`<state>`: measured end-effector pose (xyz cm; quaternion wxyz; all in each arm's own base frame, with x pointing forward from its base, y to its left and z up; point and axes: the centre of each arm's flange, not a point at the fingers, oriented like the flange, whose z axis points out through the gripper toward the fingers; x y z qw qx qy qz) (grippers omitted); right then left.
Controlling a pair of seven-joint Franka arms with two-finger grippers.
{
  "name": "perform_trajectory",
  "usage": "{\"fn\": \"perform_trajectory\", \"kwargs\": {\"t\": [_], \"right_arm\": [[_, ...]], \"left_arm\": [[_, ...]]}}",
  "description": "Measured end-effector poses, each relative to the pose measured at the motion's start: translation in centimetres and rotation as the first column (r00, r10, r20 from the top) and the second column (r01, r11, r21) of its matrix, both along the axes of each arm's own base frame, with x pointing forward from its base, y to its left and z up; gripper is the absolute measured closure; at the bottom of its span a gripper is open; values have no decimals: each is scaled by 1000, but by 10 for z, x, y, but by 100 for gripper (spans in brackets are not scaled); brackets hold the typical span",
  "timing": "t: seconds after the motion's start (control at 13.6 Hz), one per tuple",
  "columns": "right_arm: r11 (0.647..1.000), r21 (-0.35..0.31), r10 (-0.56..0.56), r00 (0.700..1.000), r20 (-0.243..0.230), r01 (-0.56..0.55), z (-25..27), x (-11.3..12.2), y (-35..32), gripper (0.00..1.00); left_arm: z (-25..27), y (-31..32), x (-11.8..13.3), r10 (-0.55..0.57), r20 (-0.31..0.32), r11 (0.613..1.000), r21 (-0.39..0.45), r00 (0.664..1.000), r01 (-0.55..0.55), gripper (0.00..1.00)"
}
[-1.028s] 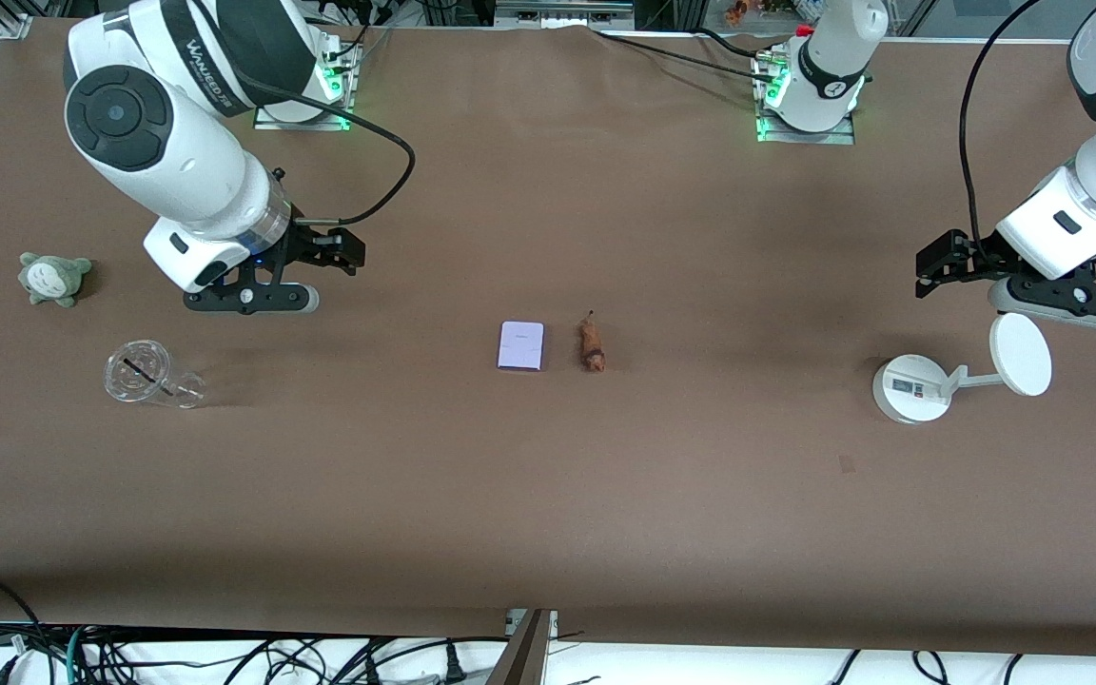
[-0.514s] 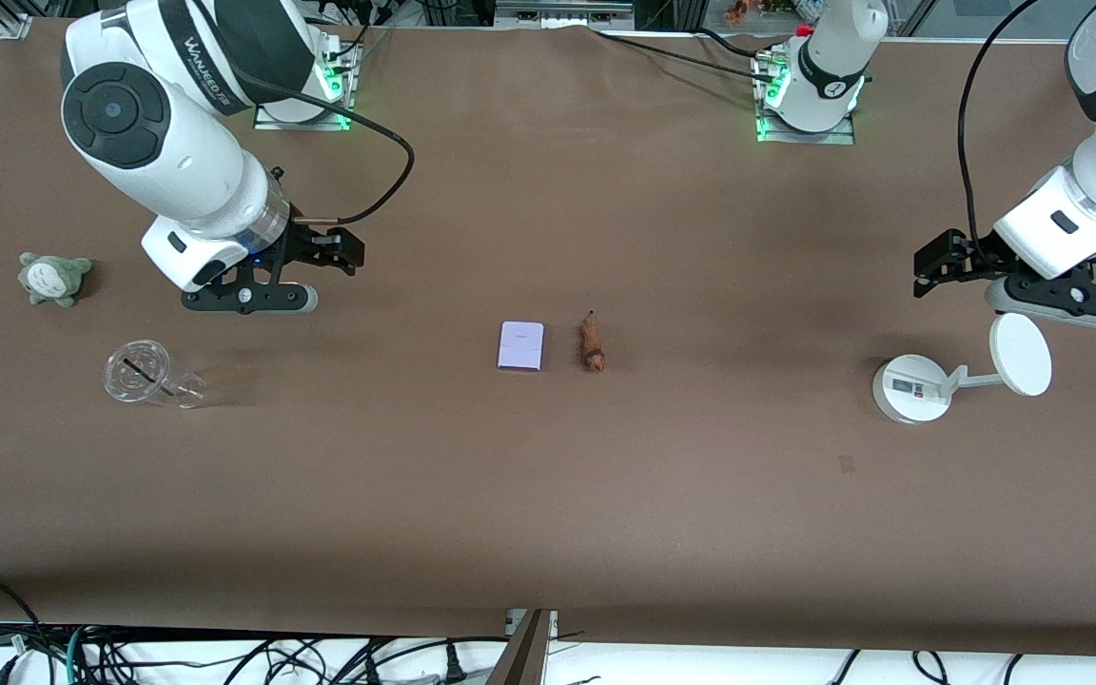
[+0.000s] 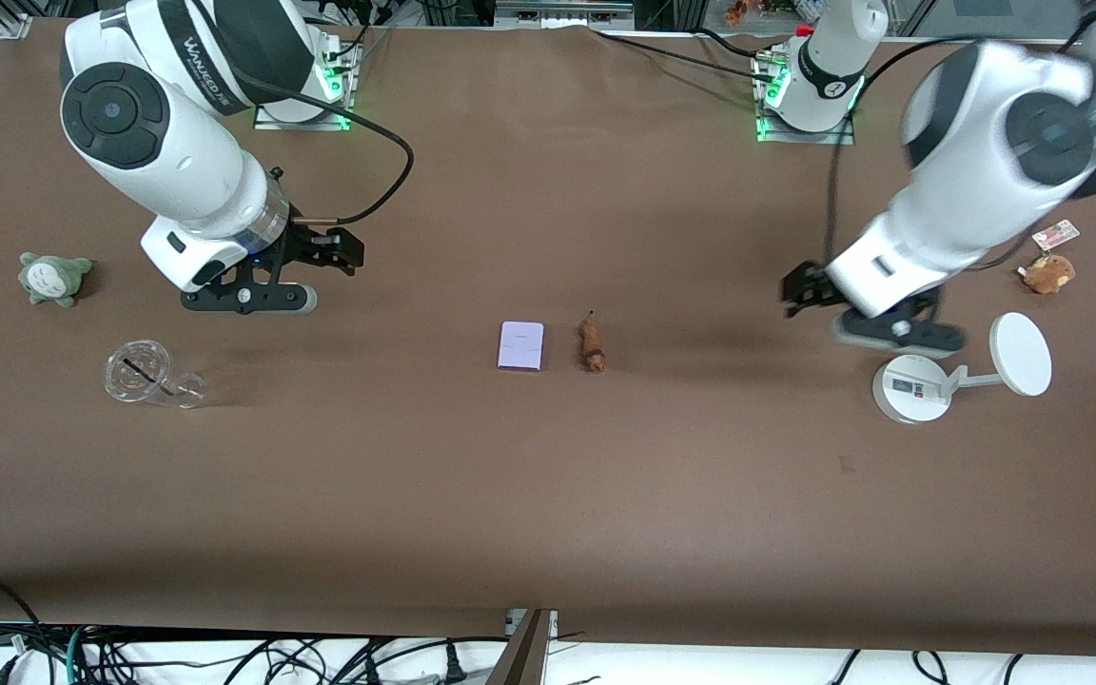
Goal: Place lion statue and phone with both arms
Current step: 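Reach the left gripper down to the brown lion statue and grasp it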
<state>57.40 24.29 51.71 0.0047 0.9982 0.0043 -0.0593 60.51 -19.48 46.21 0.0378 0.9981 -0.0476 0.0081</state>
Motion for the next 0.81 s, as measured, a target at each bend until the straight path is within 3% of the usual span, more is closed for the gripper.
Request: {"fn": "perform_trajectory", "kwargs": {"t": [0.37,0.81], "right_arm": [[1000,-1,-1,1000,-2,1,-1,0,0,0],[1000,-5,-1,1000,-11,1,-4,0,-1,0]], "left_arm": [[-110,-97,7,116,10,990,-79,993,-115,0],[-202,-177,-23,146,3,986,-79,989,-146,0]]}}
